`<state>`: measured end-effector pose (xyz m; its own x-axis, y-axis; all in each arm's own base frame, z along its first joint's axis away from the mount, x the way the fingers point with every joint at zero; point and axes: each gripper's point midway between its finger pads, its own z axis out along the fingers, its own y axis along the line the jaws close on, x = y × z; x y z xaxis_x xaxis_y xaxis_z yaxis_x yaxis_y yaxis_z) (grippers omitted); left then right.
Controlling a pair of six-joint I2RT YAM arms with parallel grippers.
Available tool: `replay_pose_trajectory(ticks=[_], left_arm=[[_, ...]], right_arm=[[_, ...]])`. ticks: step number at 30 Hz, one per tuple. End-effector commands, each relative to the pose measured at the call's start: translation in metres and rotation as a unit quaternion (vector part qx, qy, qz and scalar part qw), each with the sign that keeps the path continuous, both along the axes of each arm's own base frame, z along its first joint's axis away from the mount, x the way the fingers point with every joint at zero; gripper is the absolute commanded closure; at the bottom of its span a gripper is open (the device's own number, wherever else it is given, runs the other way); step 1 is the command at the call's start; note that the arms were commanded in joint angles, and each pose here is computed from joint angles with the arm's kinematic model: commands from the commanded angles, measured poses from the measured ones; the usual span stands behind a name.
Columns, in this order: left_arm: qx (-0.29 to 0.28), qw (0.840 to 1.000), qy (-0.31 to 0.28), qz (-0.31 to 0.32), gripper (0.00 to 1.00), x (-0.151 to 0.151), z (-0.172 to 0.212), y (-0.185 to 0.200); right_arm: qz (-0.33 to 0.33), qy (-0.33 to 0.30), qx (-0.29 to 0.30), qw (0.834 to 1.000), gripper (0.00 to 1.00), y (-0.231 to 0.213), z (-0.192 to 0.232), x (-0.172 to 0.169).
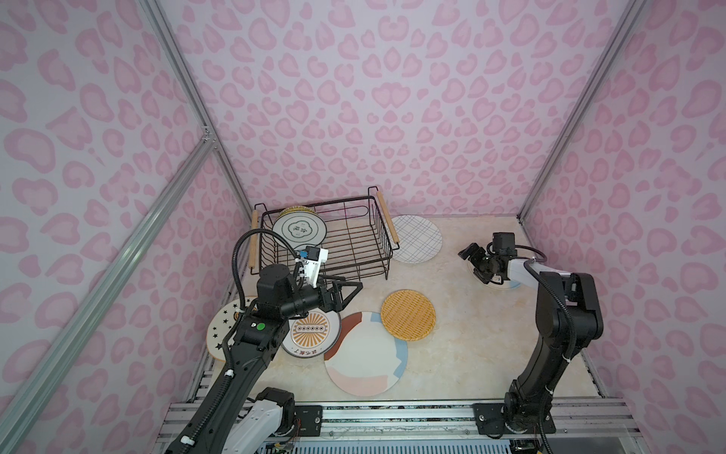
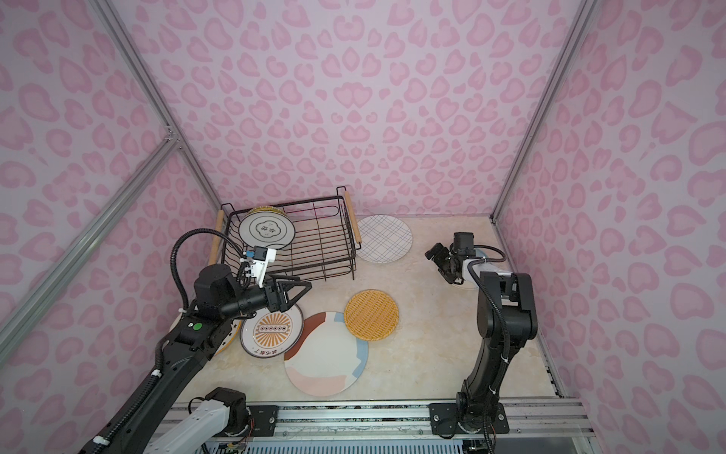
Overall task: Load the plates into the dish rack
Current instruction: 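Reach the left gripper toward the cream-and-blue plate while the right gripper hovers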
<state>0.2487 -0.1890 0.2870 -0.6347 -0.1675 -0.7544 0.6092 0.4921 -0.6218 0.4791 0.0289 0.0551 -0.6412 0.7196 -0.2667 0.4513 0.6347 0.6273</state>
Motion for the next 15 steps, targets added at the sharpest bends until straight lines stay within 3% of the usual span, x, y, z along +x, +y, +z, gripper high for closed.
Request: replay_pose_trajectory(ticks=[1,15], left_arm=[[0.002,1.0,-0.02,-0.002,0.03,-0.002,0.004,0.001],[0.014,0.999,-0.026,0.023,0.03,-0.002,0.001,0.008]], right_arm=[[0.005,0.028,0.021,0.999,0.06,0.013,-0.011,-0.014],[-0.008,0.035,0.096,0.995,0.05,0.057,-0.011,-0.062]])
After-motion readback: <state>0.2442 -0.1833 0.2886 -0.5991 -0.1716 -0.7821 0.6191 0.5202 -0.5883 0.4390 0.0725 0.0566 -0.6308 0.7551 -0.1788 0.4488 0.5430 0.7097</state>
